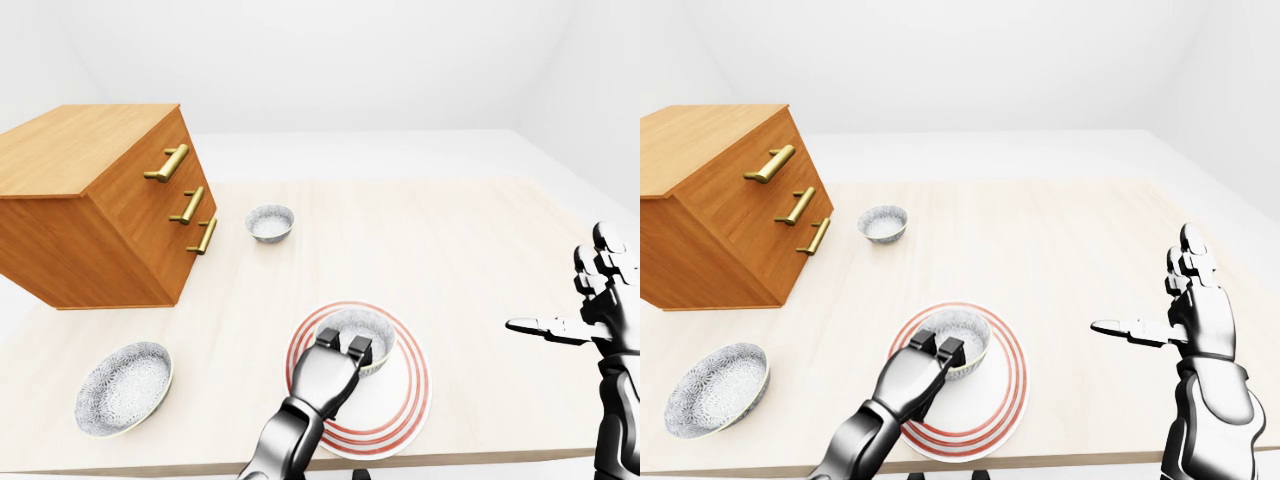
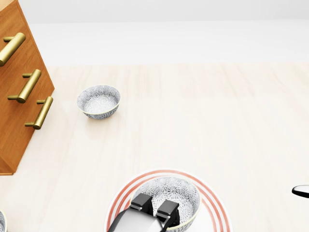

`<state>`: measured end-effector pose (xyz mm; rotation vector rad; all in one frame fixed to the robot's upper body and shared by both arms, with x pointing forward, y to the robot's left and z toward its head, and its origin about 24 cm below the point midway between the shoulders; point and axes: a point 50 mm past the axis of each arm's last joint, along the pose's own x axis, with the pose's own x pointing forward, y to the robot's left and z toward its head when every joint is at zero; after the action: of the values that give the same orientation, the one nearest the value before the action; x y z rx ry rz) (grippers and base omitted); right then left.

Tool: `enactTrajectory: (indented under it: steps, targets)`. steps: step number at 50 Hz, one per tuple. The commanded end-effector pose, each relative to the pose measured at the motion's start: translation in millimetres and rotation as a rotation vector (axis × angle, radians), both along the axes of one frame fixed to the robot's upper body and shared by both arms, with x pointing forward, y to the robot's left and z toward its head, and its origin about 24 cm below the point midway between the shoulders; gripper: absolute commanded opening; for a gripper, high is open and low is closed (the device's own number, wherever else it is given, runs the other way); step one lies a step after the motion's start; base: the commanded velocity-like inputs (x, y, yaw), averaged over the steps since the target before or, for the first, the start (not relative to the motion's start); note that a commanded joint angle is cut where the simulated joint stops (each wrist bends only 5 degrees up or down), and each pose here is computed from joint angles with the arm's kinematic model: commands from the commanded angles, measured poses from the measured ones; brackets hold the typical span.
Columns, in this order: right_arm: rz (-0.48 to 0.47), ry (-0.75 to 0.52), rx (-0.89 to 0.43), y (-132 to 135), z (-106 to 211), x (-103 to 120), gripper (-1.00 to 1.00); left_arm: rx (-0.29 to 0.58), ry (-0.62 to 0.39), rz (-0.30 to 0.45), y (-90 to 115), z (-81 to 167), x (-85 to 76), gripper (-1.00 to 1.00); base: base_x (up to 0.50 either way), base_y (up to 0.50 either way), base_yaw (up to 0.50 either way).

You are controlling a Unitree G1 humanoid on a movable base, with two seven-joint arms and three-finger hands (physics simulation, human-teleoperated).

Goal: Put the bowl in the middle on the plate.

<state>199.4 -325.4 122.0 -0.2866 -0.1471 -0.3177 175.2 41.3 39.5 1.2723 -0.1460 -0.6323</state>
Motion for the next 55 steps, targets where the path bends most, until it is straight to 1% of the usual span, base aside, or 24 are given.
enactTrajectory:
  steps: [1,17,32,33,34,35,48,55]
  targets:
    - [0.000,-0.001,-0.001,0.1,0.2,0.1,1.00,0.020,-0.029,0.001,0.0,-2.5,0.1,-1.00,0.00,0.00,0.00]
    - [0.002,-0.007,-0.007,0.9,2.1,-0.7,1.00,0.017,-0.026,0.003,-0.1,-5.3,-0.5,-1.00,0.00,0.00,0.00]
    - [0.001,-0.003,-0.004,0.4,1.1,-0.3,1.00,0.008,-0.022,0.011,-1.3,-2.1,-0.2,-1.00,0.00,0.00,0.00]
    - [0.000,-0.002,-0.003,0.4,0.6,-0.3,1.00,0.007,-0.020,0.015,-1.0,-1.6,0.0,-0.69,0.00,0.00,0.00]
    - [0.001,-0.002,-0.003,0.4,0.7,0.0,1.00,0.008,-0.019,0.017,-0.6,-1.5,0.3,0.11,0.00,0.00,0.00]
    - [-0.001,0.004,0.002,0.0,-1.0,0.5,1.00,0.001,-0.012,0.021,-0.5,0.3,0.7,1.00,0.00,0.00,0.00]
    - [-0.001,0.003,0.002,0.0,-0.8,0.9,1.00,-0.002,0.015,0.026,0.1,-2.4,0.9,1.00,0.00,0.00,0.00]
    - [-0.001,0.002,0.000,0.0,-0.5,0.6,1.00,-0.005,0.009,0.033,1.3,-0.6,2.2,1.00,0.00,0.00,0.00]
